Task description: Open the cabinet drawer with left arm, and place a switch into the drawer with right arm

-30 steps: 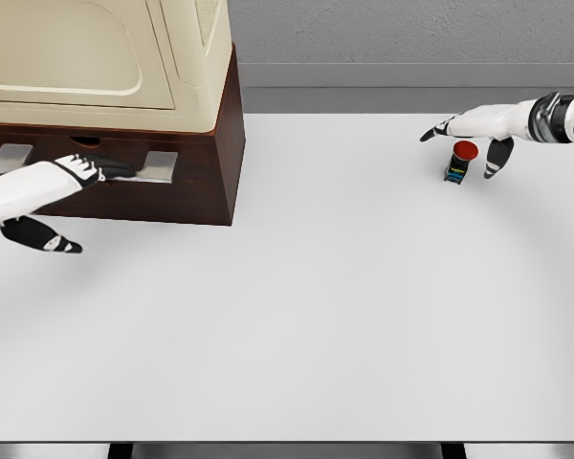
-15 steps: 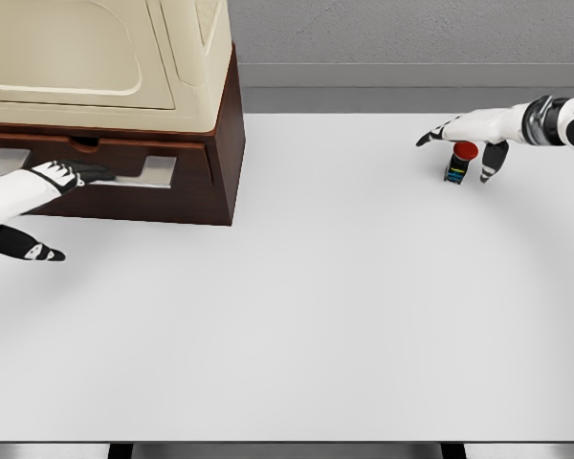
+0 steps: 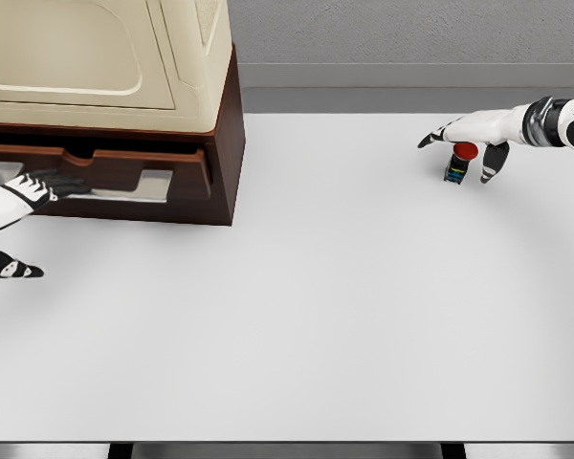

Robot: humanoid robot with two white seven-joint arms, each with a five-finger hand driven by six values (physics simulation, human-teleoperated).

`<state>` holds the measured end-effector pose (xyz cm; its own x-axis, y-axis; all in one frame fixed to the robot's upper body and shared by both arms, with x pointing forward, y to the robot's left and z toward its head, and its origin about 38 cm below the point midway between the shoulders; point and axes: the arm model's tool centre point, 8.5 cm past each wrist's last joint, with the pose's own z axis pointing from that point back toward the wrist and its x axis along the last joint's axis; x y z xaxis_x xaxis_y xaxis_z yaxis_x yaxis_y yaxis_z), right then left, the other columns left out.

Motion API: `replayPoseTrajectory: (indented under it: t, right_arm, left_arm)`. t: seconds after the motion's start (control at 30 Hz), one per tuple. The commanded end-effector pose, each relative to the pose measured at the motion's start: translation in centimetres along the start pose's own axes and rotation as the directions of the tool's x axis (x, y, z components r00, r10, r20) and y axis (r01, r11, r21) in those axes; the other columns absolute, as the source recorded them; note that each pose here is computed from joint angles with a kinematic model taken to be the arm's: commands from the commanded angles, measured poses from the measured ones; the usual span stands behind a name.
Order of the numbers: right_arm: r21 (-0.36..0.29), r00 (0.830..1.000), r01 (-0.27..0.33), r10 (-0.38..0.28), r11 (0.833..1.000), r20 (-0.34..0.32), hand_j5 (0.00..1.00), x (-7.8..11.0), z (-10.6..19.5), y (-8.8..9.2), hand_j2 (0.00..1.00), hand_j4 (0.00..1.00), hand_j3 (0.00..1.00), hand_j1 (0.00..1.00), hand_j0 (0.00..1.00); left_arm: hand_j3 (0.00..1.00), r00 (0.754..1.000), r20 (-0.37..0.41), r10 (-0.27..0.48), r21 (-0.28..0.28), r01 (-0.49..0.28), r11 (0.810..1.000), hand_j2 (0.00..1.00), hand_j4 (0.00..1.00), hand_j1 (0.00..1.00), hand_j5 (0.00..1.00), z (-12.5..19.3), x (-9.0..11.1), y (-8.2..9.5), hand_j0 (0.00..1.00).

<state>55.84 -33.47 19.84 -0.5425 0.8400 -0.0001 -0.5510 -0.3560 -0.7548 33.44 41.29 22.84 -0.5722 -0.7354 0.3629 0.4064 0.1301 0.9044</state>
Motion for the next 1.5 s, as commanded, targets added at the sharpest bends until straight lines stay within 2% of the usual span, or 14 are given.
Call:
replayPoseTrajectory:
  t: [0.0,0.63,0.8,0.93,1.1,1.13,1.23,1.47]
  right_arm:
    - [-0.005,1.000,0.006,-0.006,1.000,-0.001,0.99,0.0,0.0,-0.1,0.99,0.99,0.99,0.99,0.99]
    - [-0.006,1.000,0.004,-0.004,1.000,0.000,0.99,0.0,0.1,-0.1,0.99,0.99,0.99,0.99,0.99]
    - [-0.005,1.000,0.005,-0.005,1.000,-0.001,0.99,-0.1,0.1,-0.1,0.99,0.99,0.99,0.99,0.99]
    - [-0.006,1.000,0.006,-0.006,1.000,-0.001,0.99,-0.1,0.1,-0.1,0.99,0.99,0.99,0.99,0.99]
    - [-0.007,1.000,0.005,-0.005,1.000,0.000,0.99,0.0,0.1,-0.1,0.99,0.99,0.99,0.99,0.99]
    - [-0.007,1.000,0.005,-0.005,1.000,0.000,0.98,0.0,0.1,-0.1,0.98,0.98,0.98,0.98,0.98]
    - [-0.008,1.000,0.004,-0.004,1.000,0.000,0.87,0.0,0.1,-0.2,0.87,0.87,0.87,0.87,0.87]
    - [-0.009,1.000,0.004,-0.004,1.000,-0.001,0.87,-0.1,0.2,-0.2,0.87,0.87,0.87,0.87,0.87]
  left_arm:
    - [1.00,0.999,-0.024,-0.044,-0.001,0.044,0.999,1.00,1.00,1.00,1.00,0.6,-0.3,0.6,1.00]
    - [1.00,0.998,-0.038,-0.042,0.018,0.043,0.999,1.00,1.00,1.00,1.00,4.8,0.3,-0.5,1.00]
    - [1.00,0.997,-0.067,-0.030,0.020,0.031,0.999,1.00,1.00,1.00,1.00,6.0,0.1,-0.8,1.00]
    - [1.00,0.996,-0.089,-0.011,0.050,0.015,0.999,1.00,1.00,1.00,1.00,7.6,-0.1,-0.5,1.00]
    - [1.00,0.994,-0.109,-0.015,0.116,0.027,0.993,1.00,1.00,1.00,1.00,9.7,0.2,1.3,1.00]
    - [1.00,0.996,-0.093,-0.016,0.154,0.030,0.988,1.00,1.00,1.00,1.00,10.0,0.7,2.2,1.00]
    - [1.00,0.995,-0.094,-0.037,0.207,0.056,0.977,1.00,1.00,1.00,1.00,11.0,1.2,3.9,1.00]
    - [1.00,0.995,-0.078,-0.061,0.316,0.083,0.945,1.00,1.00,1.00,1.00,13.0,2.6,6.5,1.00]
